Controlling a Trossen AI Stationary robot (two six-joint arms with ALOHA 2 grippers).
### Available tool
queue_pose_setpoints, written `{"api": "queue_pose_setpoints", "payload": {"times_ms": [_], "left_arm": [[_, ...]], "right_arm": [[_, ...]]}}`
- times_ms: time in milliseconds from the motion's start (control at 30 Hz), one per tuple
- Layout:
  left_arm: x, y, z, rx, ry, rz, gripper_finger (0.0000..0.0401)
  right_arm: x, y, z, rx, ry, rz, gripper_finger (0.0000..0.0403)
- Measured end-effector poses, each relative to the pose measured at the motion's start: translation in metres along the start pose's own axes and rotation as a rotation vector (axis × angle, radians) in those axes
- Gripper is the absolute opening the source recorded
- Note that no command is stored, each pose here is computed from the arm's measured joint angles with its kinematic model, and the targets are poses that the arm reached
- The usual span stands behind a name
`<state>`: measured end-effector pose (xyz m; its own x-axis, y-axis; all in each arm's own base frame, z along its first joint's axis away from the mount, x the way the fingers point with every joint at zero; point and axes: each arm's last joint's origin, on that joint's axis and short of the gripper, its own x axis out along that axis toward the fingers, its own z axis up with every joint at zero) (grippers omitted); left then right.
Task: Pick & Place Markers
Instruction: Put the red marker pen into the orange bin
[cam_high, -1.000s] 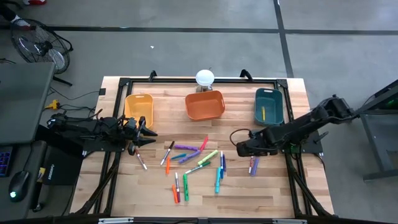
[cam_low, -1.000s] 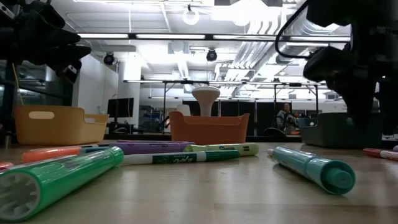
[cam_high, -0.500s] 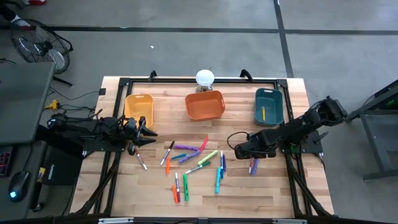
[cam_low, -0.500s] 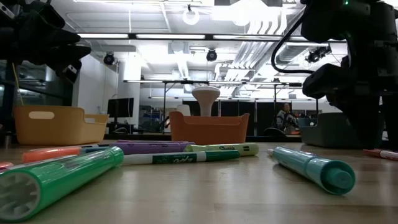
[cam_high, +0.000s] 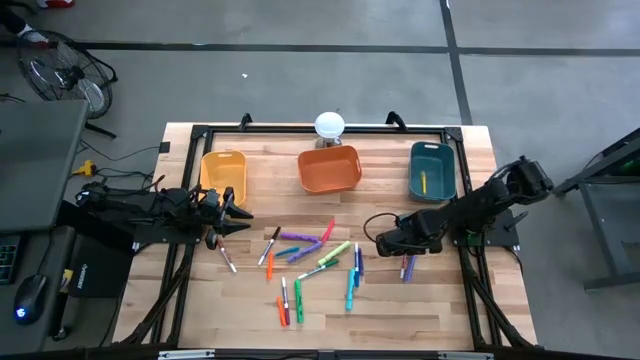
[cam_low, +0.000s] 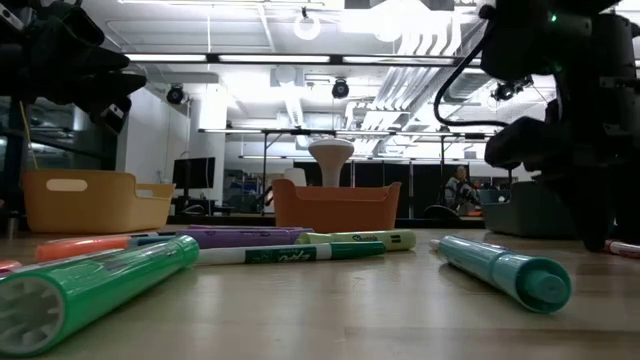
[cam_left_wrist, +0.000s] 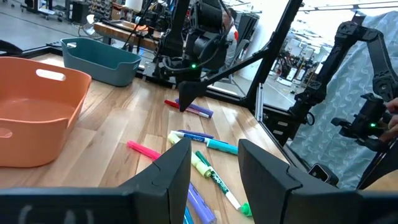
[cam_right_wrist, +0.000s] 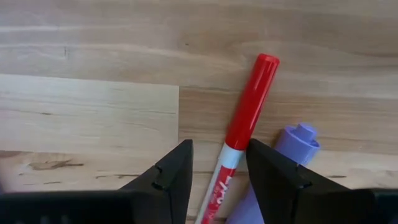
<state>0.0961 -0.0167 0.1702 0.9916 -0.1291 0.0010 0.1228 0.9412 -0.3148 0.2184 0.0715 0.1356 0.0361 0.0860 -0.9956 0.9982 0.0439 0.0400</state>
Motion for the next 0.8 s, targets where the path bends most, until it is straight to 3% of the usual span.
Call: {"api": "queue_pose_setpoints", "payload": {"times_ms": [333, 800], "left_arm": [[0.0, 0.0, 0.0, 0.0, 0.0, 0.0, 0.0131], [0.0, 0.0, 0.0, 0.0, 0.0, 0.0, 0.0131]], "right_arm": [[0.011, 0.005, 0.003, -0.037, 0.007, -0.031, 0.0139], [0.013, 0.008, 0.011, -0.168, 0.03, -0.035, 0.0045]]}}
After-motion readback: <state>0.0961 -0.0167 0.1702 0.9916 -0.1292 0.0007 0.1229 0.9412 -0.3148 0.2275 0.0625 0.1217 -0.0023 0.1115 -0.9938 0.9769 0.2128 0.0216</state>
